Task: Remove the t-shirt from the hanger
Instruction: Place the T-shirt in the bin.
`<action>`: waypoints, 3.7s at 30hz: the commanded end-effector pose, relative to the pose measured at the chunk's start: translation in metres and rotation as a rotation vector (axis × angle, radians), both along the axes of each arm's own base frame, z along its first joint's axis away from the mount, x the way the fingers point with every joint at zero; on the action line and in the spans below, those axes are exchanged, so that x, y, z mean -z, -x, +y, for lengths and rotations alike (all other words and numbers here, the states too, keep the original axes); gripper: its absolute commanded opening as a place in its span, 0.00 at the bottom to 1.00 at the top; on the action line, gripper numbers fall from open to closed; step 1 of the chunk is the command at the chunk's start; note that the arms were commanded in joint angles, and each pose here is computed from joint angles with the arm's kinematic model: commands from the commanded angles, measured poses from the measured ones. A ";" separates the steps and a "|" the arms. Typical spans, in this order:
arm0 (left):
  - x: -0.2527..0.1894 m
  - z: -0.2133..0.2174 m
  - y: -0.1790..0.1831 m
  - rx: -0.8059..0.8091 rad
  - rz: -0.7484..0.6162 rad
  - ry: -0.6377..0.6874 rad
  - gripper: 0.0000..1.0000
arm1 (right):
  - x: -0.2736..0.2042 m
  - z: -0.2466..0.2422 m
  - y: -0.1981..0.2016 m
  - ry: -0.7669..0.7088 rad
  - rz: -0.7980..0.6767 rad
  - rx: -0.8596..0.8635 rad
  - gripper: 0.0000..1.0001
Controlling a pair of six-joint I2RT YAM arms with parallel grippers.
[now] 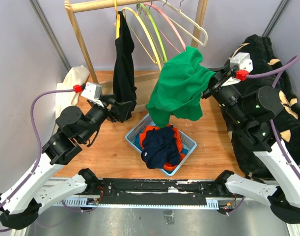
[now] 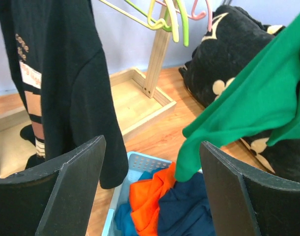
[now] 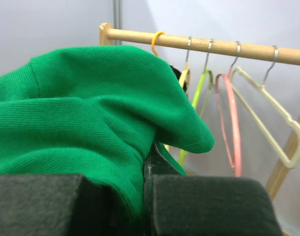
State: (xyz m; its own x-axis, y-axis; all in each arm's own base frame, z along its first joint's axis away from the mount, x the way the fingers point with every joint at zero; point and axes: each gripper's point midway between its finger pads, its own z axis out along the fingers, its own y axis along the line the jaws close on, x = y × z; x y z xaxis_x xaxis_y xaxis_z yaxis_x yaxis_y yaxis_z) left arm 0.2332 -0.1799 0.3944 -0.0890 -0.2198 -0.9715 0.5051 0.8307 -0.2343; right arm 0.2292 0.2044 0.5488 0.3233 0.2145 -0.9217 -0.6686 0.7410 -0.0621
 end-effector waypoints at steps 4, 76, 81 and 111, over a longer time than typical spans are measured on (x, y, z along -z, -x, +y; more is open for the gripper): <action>-0.008 0.018 0.004 -0.068 -0.017 0.056 0.82 | 0.013 0.017 0.023 -0.067 0.094 -0.182 0.01; -0.026 0.031 0.021 -0.059 -0.036 0.142 0.82 | 0.052 0.085 0.073 0.224 0.093 -0.028 0.01; -0.022 0.029 0.021 -0.053 -0.031 0.141 0.82 | 0.110 0.072 0.049 0.317 0.187 0.170 0.01; -0.021 0.027 0.018 -0.052 -0.046 0.153 0.81 | 0.421 0.111 0.008 0.736 0.677 0.104 0.01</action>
State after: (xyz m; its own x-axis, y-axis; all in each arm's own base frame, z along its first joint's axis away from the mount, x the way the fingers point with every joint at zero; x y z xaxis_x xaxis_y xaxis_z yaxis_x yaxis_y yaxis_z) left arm 0.2154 -0.1586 0.4066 -0.0694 -0.3442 -0.9363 0.4818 0.8103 -0.3336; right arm 0.2285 0.2927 0.1608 -0.2673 -0.4569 -0.8484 -0.5877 0.7751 -0.2322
